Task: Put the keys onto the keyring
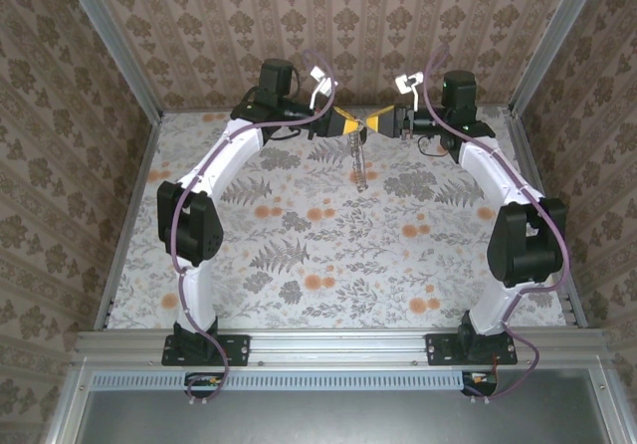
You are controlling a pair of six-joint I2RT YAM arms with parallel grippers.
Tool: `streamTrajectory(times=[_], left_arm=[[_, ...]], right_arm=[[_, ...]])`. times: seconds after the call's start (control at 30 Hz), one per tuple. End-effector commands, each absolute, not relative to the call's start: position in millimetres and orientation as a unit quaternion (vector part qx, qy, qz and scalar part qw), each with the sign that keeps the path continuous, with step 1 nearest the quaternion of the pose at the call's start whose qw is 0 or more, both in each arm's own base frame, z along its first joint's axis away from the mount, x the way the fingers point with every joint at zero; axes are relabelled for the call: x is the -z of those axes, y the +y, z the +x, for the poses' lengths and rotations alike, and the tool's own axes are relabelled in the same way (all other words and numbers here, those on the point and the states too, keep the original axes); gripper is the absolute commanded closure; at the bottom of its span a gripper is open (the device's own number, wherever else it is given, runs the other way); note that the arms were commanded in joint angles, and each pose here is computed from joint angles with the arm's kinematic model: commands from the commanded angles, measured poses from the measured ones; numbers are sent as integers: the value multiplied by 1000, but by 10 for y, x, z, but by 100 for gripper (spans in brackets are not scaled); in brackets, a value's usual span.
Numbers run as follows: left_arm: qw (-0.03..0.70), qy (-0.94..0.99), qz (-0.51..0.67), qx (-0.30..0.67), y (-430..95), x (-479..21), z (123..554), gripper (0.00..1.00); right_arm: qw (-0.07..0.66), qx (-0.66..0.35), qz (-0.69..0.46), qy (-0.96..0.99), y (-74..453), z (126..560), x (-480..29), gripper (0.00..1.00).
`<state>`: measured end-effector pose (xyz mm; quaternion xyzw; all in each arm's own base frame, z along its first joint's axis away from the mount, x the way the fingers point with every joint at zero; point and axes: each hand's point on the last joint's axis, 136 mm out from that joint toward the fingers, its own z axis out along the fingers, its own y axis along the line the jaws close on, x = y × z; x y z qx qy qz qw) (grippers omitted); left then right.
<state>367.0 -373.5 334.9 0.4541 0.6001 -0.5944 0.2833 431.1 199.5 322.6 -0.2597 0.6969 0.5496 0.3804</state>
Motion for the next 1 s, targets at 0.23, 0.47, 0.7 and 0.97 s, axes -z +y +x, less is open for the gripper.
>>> streamTrajectory(times=[0.23,0.47,0.7,0.97], left_arm=[[304,551,482,609,-3624,-3786,3456,100],[301,542,485,617,-3617,-3845,3424,100],[298,539,487,619,-3619,-3854,3402,100],[300,542,484,618,-3617,-3845,3422,100]], right_arm=[[388,-575,-293,658,2032,4054,-3353,54],[387,-578,-302,652,2072,3987,-3343,54],[386,-581,-315,644,2161,3989,-3416,54],[381,-583,-320,643,2164,3911,-3393,83]])
